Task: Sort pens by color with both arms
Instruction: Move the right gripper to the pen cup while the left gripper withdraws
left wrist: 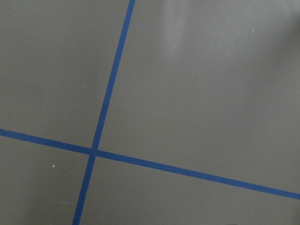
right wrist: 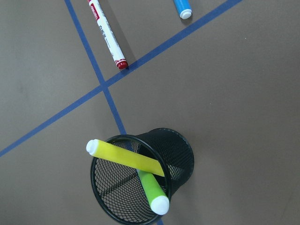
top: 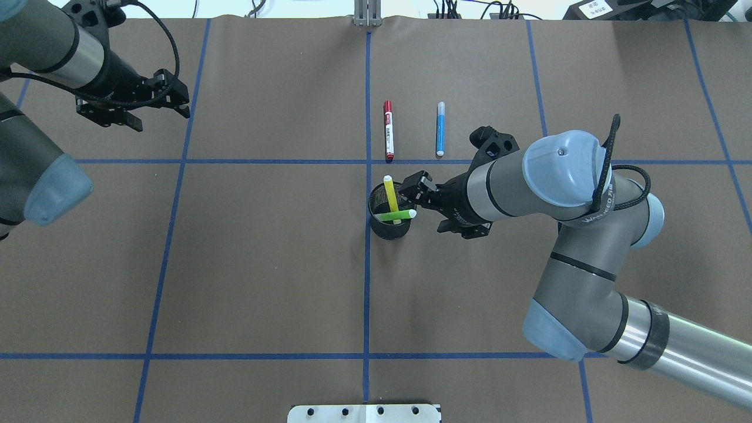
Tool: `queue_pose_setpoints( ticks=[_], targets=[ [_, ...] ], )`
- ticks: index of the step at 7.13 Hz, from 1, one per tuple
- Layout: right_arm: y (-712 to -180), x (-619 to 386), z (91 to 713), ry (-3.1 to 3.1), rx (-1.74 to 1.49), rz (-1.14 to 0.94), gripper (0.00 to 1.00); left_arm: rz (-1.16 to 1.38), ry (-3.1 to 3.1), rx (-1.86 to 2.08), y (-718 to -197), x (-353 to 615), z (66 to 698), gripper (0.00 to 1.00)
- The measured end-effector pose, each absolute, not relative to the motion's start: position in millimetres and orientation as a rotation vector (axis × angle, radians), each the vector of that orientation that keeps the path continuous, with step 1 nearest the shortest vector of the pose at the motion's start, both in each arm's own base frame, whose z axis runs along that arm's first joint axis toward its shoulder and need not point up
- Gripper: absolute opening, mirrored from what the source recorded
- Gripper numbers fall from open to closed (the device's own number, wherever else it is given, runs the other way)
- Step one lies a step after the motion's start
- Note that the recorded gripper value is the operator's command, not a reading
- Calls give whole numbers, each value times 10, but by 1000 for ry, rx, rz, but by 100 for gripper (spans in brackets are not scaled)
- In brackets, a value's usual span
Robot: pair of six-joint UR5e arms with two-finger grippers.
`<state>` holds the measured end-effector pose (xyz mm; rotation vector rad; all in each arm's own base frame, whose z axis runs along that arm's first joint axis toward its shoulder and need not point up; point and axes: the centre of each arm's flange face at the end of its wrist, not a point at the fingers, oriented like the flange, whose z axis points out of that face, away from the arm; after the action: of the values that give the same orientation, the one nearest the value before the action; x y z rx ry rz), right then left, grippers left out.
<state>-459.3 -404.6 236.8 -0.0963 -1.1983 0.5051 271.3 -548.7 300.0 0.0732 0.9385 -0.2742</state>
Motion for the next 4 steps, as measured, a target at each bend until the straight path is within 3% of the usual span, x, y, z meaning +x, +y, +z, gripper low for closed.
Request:
queue_pose_setpoints(
  ticks=[4],
  targets=[
    [-4174, -4787, 2448, -1244, -142, 608, 79, -275, 942, 71, -5472, 2690, 2995, 91]
  ],
)
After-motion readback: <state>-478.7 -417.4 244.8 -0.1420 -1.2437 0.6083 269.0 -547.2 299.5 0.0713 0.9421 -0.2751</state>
